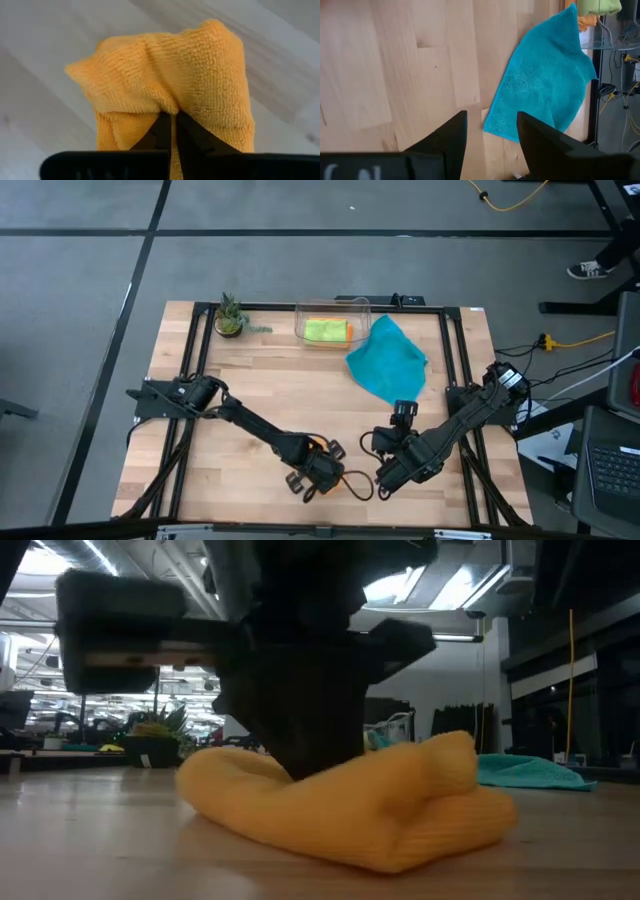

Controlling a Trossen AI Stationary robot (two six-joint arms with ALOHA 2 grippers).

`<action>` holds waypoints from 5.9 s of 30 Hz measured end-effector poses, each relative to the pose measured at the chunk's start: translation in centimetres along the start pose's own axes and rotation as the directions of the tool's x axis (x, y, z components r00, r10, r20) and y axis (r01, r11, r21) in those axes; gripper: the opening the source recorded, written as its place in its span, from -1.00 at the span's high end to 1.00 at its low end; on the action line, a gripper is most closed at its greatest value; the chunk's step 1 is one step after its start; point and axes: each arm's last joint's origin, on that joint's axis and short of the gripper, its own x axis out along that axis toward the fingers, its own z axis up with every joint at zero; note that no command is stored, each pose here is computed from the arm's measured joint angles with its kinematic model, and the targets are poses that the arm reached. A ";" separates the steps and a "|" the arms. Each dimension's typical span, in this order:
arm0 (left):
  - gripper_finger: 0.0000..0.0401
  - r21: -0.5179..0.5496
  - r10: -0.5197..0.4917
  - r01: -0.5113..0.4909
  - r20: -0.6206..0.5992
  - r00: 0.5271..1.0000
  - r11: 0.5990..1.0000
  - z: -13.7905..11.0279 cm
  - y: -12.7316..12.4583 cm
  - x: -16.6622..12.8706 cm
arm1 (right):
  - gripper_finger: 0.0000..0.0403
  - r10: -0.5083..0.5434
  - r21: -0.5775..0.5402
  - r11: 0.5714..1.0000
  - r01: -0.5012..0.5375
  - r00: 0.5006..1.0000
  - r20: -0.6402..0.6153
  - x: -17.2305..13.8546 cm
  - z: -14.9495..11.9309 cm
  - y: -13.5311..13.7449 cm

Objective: Fold microfiber towels
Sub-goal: Put the folded orange microfiber cloth into the transparent bin

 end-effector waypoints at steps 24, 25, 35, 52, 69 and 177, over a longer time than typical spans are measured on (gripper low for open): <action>1.00 -0.001 0.206 -0.211 -0.193 0.959 0.978 4.8 -0.9 -9.2 | 0.13 0.026 0.020 0.999 -0.027 0.999 0.026 0.0 0.3 0.3; 1.00 -0.018 0.208 -0.216 -0.193 0.959 0.976 5.0 -1.1 -9.6 | 0.13 0.026 0.020 0.999 -0.027 0.999 0.026 0.0 0.3 0.3; 1.00 -0.069 0.156 -0.173 -0.199 0.967 0.982 3.8 -1.5 -5.9 | 0.13 0.032 0.018 0.999 -0.032 0.999 0.027 -0.1 0.1 0.5; 0.52 -0.315 0.179 -0.247 -0.229 0.957 0.916 2.7 -1.4 -4.3 | 0.13 0.038 0.000 0.999 -0.038 0.999 0.030 -0.3 -0.1 0.8; 0.35 -0.582 -0.084 -0.193 -0.415 0.906 0.790 2.4 -2.4 -10.9 | 0.13 0.044 0.046 0.998 -0.048 0.995 0.087 -0.1 0.7 0.7; 0.35 -0.818 0.566 -0.069 0.331 0.755 0.571 -4.1 -7.4 -15.1 | 0.13 0.254 0.142 0.953 -0.269 0.961 0.113 3.9 6.2 -2.8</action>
